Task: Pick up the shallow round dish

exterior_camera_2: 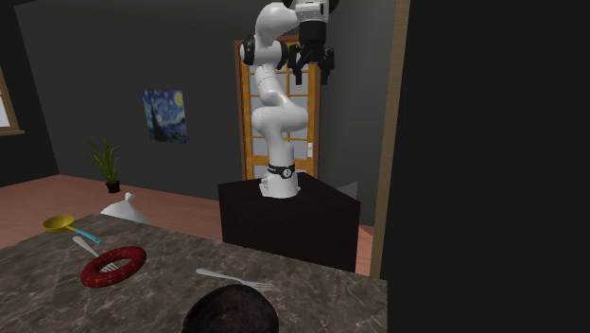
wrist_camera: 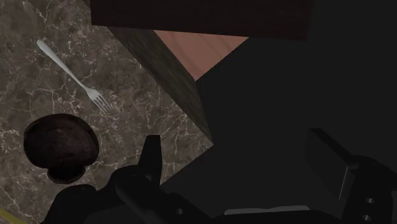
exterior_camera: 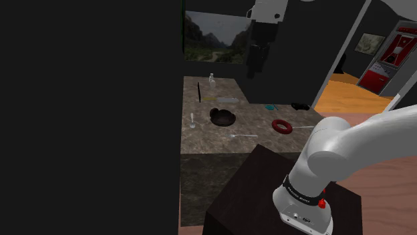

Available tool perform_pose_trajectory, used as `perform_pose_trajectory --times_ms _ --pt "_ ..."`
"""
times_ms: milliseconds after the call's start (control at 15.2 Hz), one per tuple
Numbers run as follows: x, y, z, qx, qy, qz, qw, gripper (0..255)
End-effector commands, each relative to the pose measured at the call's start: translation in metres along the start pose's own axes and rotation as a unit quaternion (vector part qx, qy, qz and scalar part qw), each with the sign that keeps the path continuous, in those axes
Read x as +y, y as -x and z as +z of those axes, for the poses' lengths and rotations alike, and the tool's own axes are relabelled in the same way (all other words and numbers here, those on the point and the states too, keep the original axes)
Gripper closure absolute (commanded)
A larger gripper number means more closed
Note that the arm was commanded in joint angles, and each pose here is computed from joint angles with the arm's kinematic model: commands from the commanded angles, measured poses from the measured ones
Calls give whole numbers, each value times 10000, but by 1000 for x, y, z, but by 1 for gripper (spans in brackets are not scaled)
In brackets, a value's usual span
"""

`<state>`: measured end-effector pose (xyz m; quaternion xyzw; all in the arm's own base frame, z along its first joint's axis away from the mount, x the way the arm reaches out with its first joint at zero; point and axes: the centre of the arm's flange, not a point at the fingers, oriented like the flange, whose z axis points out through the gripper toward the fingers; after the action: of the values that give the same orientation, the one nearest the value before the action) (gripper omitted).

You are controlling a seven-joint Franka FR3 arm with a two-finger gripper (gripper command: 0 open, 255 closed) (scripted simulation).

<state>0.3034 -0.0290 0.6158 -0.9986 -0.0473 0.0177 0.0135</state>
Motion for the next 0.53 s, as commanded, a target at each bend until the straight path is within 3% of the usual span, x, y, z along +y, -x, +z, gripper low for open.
perform_pose_trajectory --times_ms 0,462 --pt "0 0 0 0 0 0 10000 0" --pt "80 -18 48 -146 -80 -1017 9947 0"
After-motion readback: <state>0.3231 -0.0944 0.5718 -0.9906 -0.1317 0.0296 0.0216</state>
